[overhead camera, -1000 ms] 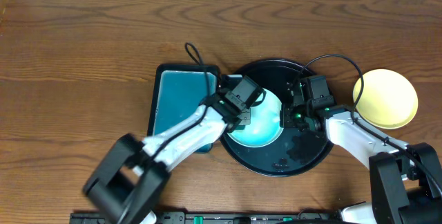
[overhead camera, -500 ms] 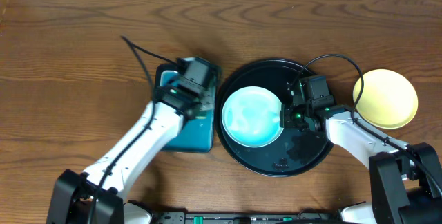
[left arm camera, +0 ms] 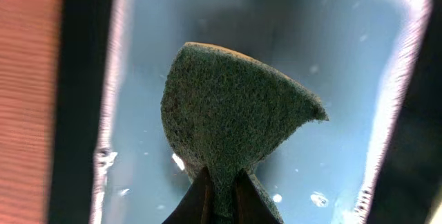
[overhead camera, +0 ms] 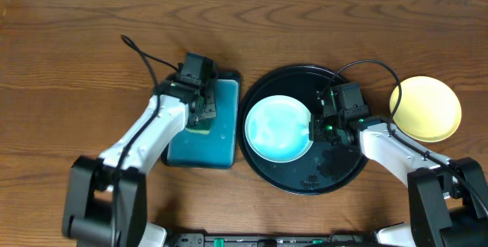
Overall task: Clean dirty plates on tray and stack at the side
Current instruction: 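Return the sponge to the teal basin with the left gripper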
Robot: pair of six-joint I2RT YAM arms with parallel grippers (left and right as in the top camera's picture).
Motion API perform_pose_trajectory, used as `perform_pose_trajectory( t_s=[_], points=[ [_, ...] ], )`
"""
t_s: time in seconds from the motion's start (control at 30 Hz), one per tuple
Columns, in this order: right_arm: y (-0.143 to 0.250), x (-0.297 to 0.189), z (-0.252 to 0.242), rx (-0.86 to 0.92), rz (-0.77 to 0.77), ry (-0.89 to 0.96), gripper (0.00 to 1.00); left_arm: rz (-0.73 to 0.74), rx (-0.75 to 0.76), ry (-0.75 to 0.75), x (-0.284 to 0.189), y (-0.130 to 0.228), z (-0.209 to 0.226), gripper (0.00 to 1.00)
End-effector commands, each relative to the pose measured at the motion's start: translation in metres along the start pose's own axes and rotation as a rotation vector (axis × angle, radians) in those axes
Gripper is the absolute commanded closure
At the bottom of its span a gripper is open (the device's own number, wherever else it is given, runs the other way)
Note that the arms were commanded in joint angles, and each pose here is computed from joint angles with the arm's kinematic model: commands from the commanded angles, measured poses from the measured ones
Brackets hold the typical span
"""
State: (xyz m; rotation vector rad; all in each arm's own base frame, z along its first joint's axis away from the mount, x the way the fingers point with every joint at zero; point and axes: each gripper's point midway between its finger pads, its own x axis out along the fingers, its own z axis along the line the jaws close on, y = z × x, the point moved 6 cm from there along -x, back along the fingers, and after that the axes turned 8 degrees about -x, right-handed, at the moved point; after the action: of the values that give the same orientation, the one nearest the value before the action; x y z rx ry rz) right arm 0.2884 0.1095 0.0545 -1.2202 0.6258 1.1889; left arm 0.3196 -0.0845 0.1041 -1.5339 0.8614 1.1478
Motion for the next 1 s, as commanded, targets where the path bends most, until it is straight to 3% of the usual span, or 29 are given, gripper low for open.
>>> perform_pose_trajectory(
  t_s=[0.0,0.17,0.3,0.4,0.6,0.77,0.97],
  points=[
    [0.011,0.008,-0.012,0.009,0.043,0.072,0.99,0.089,0.026,0.012,0.023,0.012,-0.002,0.92],
    [0.011,0.008,-0.012,0.009,0.043,0.072,0.99,0.171,0.036,0.003,0.048,0.023,-0.002,0.92],
    [0.011,0.008,-0.012,0.009,0.043,0.072,0.99,0.207,0.038,-0.018,0.058,0.029,0.000,0.63],
    [0.011,0.008,-0.012,0.009,0.043,0.072,0.99,0.204,0.038,-0.016,0.056,0.029,0.000,0.57],
    [0.011,0.008,-0.012,0.009,0.044,0.072,0.99,0.135,0.034,0.023,0.029,0.018,-0.003,0.53],
    [0.011,0.008,-0.012,0.010,0.045,0.072,0.99,0.033,0.026,0.083,-0.007,0.005,-0.006,0.32],
    [0.011,0.008,-0.012,0.010,0.045,0.072,0.99,0.002,0.015,0.101,-0.034,0.007,-0.002,0.26]
  ],
)
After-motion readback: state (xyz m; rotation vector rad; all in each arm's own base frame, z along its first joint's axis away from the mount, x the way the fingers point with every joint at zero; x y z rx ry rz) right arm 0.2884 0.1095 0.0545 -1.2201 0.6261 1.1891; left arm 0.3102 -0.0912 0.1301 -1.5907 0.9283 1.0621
